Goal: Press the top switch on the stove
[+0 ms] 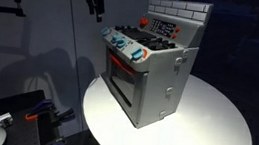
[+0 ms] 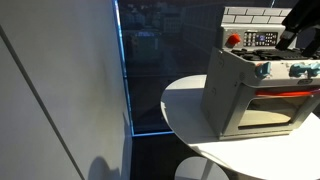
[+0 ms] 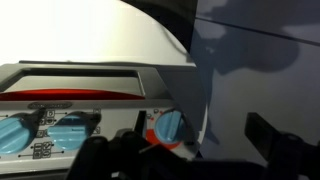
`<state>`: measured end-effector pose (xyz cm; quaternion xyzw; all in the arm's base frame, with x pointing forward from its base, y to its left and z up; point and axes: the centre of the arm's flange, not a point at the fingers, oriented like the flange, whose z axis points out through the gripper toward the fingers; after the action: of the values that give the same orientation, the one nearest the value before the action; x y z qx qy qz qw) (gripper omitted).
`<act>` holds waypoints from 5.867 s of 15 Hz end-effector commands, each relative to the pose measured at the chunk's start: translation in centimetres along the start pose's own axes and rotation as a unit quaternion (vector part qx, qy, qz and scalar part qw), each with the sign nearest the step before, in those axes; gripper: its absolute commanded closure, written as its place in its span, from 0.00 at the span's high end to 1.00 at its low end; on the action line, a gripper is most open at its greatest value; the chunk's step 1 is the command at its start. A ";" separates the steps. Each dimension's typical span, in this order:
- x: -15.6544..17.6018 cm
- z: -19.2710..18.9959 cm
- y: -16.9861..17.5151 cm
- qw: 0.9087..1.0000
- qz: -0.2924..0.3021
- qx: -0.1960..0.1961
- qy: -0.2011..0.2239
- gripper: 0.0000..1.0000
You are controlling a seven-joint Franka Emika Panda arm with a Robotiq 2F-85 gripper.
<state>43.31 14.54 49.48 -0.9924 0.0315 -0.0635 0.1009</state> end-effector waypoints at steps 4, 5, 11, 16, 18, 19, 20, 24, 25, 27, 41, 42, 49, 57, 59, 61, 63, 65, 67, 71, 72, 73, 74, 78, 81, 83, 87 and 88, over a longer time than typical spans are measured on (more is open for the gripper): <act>1.9 -2.9 1.5 0.999 0.023 -0.010 0.024 1.00; 2.2 -3.4 1.9 0.999 0.027 -0.010 0.030 1.00; 5.1 -6.5 5.3 0.994 0.071 -0.037 0.074 1.00; 7.1 -7.3 9.1 0.983 0.118 -0.083 0.109 1.00; 7.7 -7.1 10.4 0.979 0.136 -0.097 0.119 1.00; 8.0 -7.0 11.0 0.976 0.144 -0.103 0.123 1.00; 8.3 -6.8 11.7 0.974 0.152 -0.109 0.128 1.00; 9.9 -6.2 14.0 0.966 0.179 -0.125 0.141 1.00; 10.2 -6.0 14.5 0.964 0.184 -0.129 0.144 1.00; 11.0 -5.9 15.5 0.960 0.194 -0.136 0.151 1.00; 10.9 -4.9 17.0 0.958 0.204 -0.140 0.144 1.00; 11.0 -5.0 17.1 0.957 0.206 -0.141 0.144 1.00; 13.4 -5.8 19.3 0.944 0.246 -0.129 0.176 1.00; 16.6 -4.6 21.0 0.938 0.278 -0.129 0.165 1.00; 17.1 -4.3 21.4 0.935 0.288 -0.128 0.162 1.00; 17.5 -3.9 21.8 0.931 0.300 -0.128 0.164 1.00; 17.8 -3.7 22.0 0.928 0.307 -0.128 0.167 1.00; 17.9 -3.4 22.0 0.926 0.314 -0.128 0.166 1.00; 17.9 -3.3 21.9 0.925 0.318 -0.127 0.166 1.00; 17.9 -3.4 21.8 0.921 0.329 -0.126 0.165 1.00; 17.9 -3.4 21.8 0.920 0.331 -0.126 0.166 1.00; 17.9 -3.4 21.9 0.919 0.334 -0.125 0.165 1.00; 18.0 -3.5 22.0 0.918 0.337 -0.125 0.165 1.00; 18.1 -3.5 22.5 0.915 0.345 -0.125 0.166 1.00; 18.3 -3.3 22.7 0.914 0.349 -0.125 0.165 1.00; 18.4 -3.2 22.8 0.914 0.350 -0.126 0.164 1.00; 18.6 -2.9 23.1 0.913 0.352 -0.126 0.163 1.00; 18.7 -2.9 23.1 0.913 0.352 -0.127 0.162 1.00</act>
<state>59.20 -9.89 49.19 -0.9018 0.3906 -0.1840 -0.0162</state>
